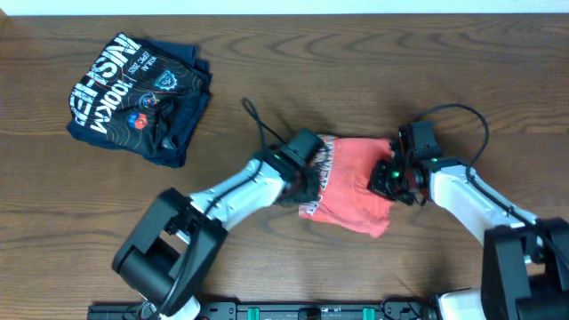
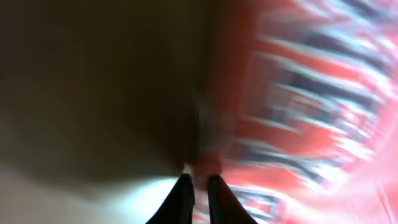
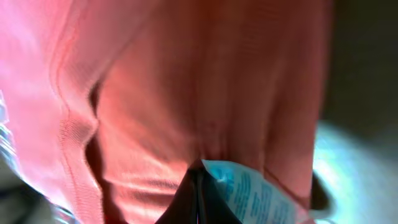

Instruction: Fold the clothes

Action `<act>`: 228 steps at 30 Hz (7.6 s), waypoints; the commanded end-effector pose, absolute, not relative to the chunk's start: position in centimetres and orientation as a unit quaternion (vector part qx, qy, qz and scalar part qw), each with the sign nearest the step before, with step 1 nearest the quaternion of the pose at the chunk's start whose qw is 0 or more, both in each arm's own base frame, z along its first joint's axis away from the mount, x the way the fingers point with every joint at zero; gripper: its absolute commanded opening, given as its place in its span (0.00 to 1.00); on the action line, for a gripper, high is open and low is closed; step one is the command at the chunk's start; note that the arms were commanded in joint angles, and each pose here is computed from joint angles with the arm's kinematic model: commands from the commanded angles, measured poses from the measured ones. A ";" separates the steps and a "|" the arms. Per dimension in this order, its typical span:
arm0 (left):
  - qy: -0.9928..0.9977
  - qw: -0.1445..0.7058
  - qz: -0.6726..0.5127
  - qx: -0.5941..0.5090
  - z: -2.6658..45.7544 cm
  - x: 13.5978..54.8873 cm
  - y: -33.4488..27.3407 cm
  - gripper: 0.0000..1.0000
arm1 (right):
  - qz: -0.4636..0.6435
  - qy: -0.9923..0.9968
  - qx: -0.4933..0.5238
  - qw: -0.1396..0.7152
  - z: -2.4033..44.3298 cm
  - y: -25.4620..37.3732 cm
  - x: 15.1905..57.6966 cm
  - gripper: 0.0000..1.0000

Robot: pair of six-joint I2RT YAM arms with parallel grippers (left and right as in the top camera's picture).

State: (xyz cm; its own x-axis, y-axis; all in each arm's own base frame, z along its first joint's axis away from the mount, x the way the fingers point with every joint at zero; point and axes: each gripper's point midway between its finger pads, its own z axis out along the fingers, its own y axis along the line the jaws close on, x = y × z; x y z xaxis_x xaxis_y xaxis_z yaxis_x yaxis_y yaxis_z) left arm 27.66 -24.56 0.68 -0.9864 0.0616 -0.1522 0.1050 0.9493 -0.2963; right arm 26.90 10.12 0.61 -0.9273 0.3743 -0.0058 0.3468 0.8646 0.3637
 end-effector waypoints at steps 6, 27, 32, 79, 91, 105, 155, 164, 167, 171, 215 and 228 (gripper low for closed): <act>0.979 0.112 -0.168 0.004 2.5 33.7 -19.1 0.17 | 0.124 0.971 0.197 0.060 3.4 7.9 23.8 0.05; 0.947 0.046 -0.271 0.165 4.0 24.6 -30.0 0.19 | 0.095 0.963 0.125 0.220 3.7 5.0 32.1 0.04; 0.961 -0.021 -0.247 0.124 0.5 22.6 -29.8 0.19 | 0.072 0.967 0.216 0.117 0.1 3.1 28.7 0.01; 0.968 0.004 -0.242 0.057 2.9 22.1 -28.5 0.29 | 0.162 0.968 0.163 0.098 -1.0 6.7 29.4 0.01; 0.972 0.153 -0.177 0.035 2.1 30.5 -23.2 0.29 | 0.103 0.969 0.221 0.045 1.7 4.9 24.3 0.01; 0.911 0.116 -0.375 0.130 10.2 29.7 -26.6 0.35 | 0.145 0.963 0.073 0.217 8.3 6.3 28.2 0.10; 0.948 -0.002 -0.303 0.099 4.1 25.9 -24.1 0.40 | 0.115 0.988 0.104 0.027 -3.2 8.2 25.0 0.01; 0.940 -0.036 -0.294 0.167 4.0 21.9 -26.4 0.40 | 0.230 0.967 -0.004 0.110 1.8 11.2 27.2 0.06; 0.934 -0.029 -0.300 0.191 4.4 21.2 -27.6 0.40 | 0.223 0.965 0.003 0.139 3.9 10.4 27.4 0.16; 0.922 -0.008 -0.313 0.228 6.1 20.1 -29.2 0.41 | 0.223 0.959 0.018 0.172 5.4 9.5 28.3 0.33; 0.954 -0.021 -0.273 0.124 2.8 17.6 -34.2 0.55 | 0.294 0.943 0.103 0.117 0.8 11.5 30.5 0.28; 0.943 -0.046 -0.309 0.119 2.5 17.2 -35.6 0.06 | 0.284 0.946 0.109 0.110 0.5 11.1 30.1 0.11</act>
State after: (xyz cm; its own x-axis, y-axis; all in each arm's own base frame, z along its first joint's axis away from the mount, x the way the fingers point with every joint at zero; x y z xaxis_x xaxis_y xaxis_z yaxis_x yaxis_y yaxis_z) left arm 17.43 -35.72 2.78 -0.9676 0.2521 -0.0105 0.2102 0.7825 -0.5861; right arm 30.19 11.26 0.78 -0.9523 0.2614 -0.1572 0.1314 0.8166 0.5621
